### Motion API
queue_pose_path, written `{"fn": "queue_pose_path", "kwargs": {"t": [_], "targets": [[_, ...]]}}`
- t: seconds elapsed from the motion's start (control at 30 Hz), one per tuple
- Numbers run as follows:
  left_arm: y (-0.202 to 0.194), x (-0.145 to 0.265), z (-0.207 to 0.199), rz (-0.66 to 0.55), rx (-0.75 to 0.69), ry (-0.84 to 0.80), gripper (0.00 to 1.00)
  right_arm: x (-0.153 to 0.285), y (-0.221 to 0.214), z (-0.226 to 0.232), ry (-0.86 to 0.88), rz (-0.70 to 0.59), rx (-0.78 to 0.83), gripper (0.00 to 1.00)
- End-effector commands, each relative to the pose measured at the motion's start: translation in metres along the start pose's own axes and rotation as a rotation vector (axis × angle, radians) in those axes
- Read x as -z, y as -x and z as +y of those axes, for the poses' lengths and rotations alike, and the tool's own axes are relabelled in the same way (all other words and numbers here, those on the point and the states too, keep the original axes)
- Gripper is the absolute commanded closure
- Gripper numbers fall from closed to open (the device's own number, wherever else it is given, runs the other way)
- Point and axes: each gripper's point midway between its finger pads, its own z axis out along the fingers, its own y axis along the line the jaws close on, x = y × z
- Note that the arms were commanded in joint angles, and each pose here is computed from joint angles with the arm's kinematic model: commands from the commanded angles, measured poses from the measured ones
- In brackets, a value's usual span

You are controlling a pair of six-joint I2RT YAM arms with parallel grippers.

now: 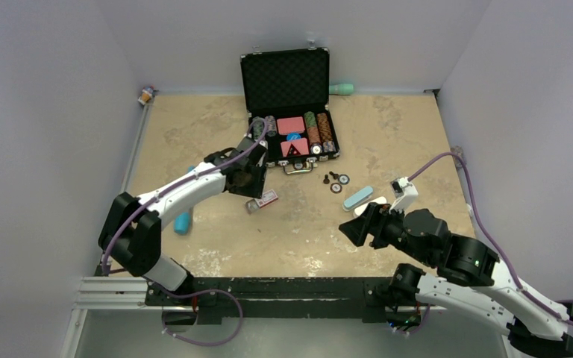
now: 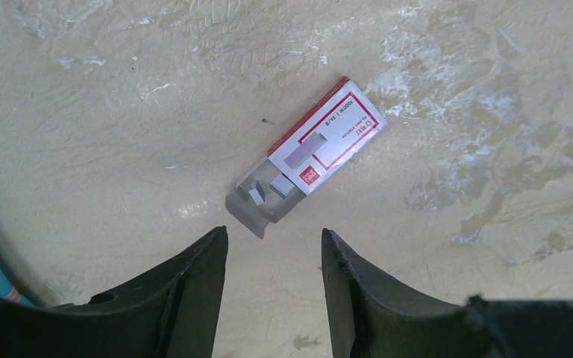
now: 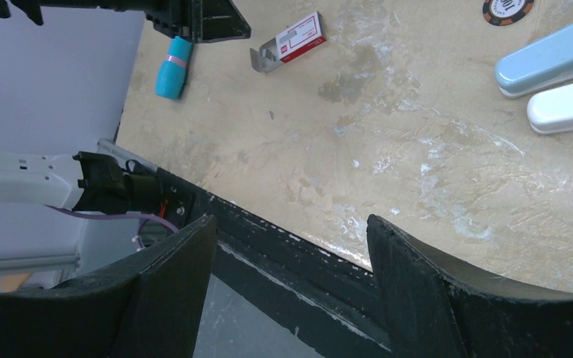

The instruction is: Unload the staples from the stapler

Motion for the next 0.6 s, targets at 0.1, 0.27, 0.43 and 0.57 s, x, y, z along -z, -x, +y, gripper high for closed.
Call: {"fn": "queue_pose_path", "kwargs": {"t": [0.1,0.27,0.43,0.57], "targets": [[0.004,0.046,0.001,-0.085,0.027,-0.048,0.47,0.005,0.011,0.017,0.054,-0.021,-0.03,0.23],[-0.006,0.076,0.012,-0.128,0.053,-0.057,0.59,0.005,0.012,0.029,0.112,-0.016,-0.027,0.23],[-0.024,0.113,0.02,-0.198,0.08,-0.112,0.58,-0.002,0.01,0.049,0.193,0.0,-0.031,0.24],[-0.039,0.144,0.034,-0.254,0.079,-0.122,0.48,-0.015,0.008,0.064,0.234,0.017,-0.027,0.24]]}}
